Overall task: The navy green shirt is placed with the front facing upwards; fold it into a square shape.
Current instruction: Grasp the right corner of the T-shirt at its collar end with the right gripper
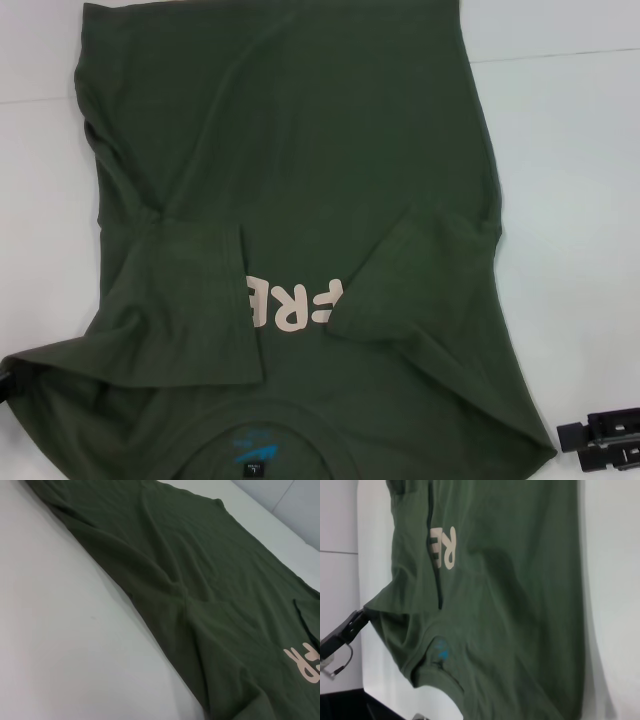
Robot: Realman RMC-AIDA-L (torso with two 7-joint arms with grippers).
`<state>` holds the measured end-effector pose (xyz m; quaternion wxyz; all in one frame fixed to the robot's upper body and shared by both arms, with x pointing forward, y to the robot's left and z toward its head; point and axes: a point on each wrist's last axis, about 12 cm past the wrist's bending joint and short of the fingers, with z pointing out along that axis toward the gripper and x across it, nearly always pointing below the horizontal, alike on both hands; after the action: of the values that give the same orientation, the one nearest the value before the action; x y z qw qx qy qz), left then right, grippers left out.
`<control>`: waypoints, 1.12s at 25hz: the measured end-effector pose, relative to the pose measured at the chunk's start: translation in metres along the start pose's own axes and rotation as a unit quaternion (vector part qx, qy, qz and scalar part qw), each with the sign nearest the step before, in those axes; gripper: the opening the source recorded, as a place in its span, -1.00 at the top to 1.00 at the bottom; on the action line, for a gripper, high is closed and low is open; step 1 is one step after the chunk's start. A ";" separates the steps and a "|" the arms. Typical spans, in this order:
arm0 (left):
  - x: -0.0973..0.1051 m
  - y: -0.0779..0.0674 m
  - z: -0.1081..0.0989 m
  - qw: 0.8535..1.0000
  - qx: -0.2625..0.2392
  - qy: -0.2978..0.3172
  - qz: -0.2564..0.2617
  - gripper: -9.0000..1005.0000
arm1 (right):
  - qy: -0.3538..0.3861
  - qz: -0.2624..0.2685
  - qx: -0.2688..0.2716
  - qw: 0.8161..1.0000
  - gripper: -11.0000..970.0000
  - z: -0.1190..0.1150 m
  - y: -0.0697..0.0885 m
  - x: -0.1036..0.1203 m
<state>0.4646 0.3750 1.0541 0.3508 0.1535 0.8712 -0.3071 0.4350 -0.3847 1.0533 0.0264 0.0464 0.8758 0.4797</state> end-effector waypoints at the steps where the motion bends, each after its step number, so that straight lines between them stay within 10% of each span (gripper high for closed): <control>1: 0.000 0.000 0.001 1.000 0.001 0.000 -0.001 0.89 | -0.001 0.001 0.001 1.000 -0.84 0.001 0.000 -0.001; 28: -0.006 0.000 0.004 1.000 0.005 -0.005 0.003 0.89 | -0.002 -0.040 -0.032 0.999 -0.82 0.002 0.034 -0.026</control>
<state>0.4710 0.3724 1.0556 0.3551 0.1564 0.8677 -0.3108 0.4625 -0.3675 1.0807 0.0485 0.0115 0.8610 0.5061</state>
